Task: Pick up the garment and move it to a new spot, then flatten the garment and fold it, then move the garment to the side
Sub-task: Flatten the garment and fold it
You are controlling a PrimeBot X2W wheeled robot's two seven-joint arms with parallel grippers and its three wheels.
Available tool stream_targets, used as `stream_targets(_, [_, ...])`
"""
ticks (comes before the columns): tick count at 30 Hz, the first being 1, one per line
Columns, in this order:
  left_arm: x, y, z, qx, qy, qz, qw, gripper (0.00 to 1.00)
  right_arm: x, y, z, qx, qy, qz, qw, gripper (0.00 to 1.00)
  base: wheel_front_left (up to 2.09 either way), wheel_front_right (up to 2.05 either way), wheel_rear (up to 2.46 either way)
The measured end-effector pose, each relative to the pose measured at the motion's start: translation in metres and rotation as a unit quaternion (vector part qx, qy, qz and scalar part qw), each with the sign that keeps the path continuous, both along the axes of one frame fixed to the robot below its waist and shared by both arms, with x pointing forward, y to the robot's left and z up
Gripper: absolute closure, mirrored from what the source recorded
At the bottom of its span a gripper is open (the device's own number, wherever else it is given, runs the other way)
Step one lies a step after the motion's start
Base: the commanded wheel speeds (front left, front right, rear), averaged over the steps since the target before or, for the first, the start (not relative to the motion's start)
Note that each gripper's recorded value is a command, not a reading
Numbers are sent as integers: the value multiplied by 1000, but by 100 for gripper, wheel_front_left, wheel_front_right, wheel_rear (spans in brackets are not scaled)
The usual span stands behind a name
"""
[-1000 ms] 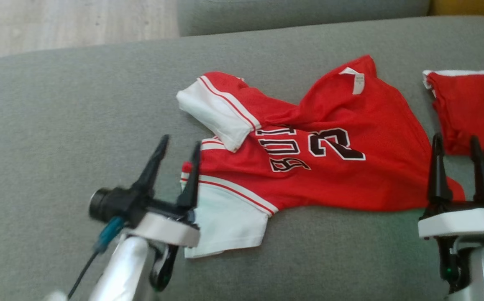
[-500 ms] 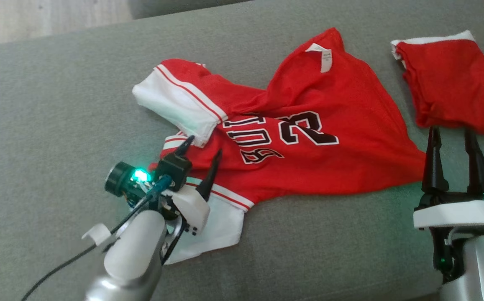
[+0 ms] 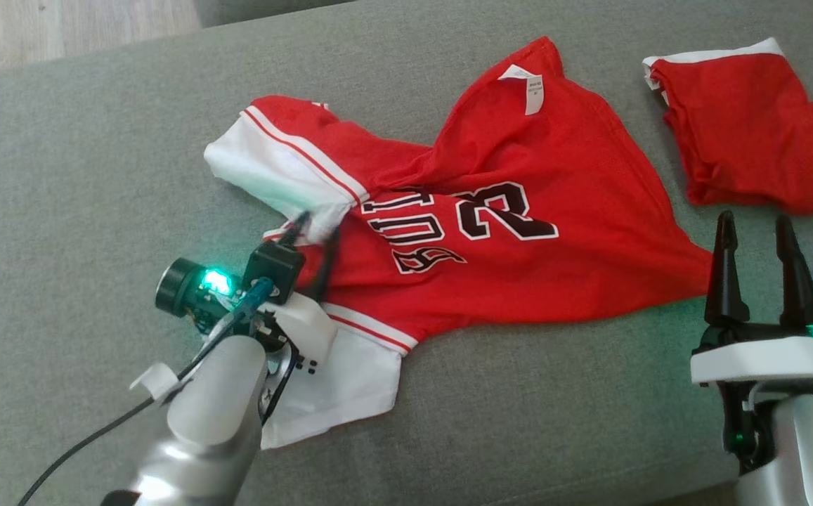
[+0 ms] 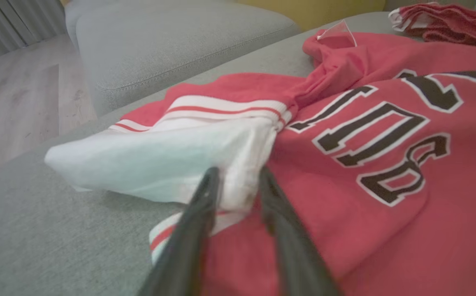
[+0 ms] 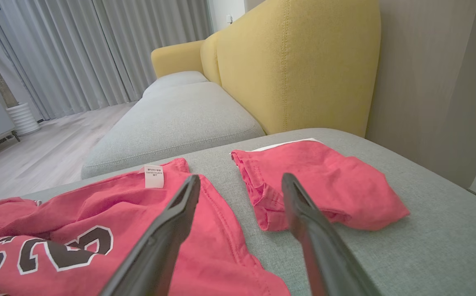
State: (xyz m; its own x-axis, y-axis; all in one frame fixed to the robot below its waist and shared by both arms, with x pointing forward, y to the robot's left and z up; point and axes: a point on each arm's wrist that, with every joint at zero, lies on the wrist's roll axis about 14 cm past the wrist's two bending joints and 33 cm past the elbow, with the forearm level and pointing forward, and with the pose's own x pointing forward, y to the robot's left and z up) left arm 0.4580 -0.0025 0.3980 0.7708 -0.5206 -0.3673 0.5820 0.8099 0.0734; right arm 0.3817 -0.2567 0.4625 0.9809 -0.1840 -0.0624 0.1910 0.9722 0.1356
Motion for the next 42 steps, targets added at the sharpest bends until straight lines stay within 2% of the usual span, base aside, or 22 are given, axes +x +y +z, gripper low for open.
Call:
stream_targets(6, [7, 3, 19, -7, -36, 9, 999, 100, -2, 1, 2, 3, -3, 1, 1000, 0, 0, 0, 0])
stream_targets(13, [24, 18, 59, 10, -100, 11, 995, 100, -4, 5, 9, 6, -13, 6, 1000, 0, 0, 0, 0])
stream_targets(20, [61, 17, 114, 79, -165, -41, 982, 100, -8, 11, 5, 13, -7, 14, 1000, 0, 0, 0, 0])
stream_targets(24, [83, 16, 135, 118, -180, -57, 975, 100, -12, 11, 1, 21, -2, 12, 1000, 0, 0, 0, 0])
stream_targets(30, [111, 24, 138, 176, -177, -61, 966, 100, -12, 11, 1, 26, -5, 10, 1000, 0, 0, 0, 0])
stream_targets(35, [140, 24, 137, 234, -178, -75, 953, 100, -10, 12, -1, 31, 0, 13, 999, 0, 0, 0, 0])
stream_targets(42, [194, 22, 149, 279, -188, -70, 939, 100, 0, 12, 1, 35, -4, 15, 999, 0, 0, 0, 0])
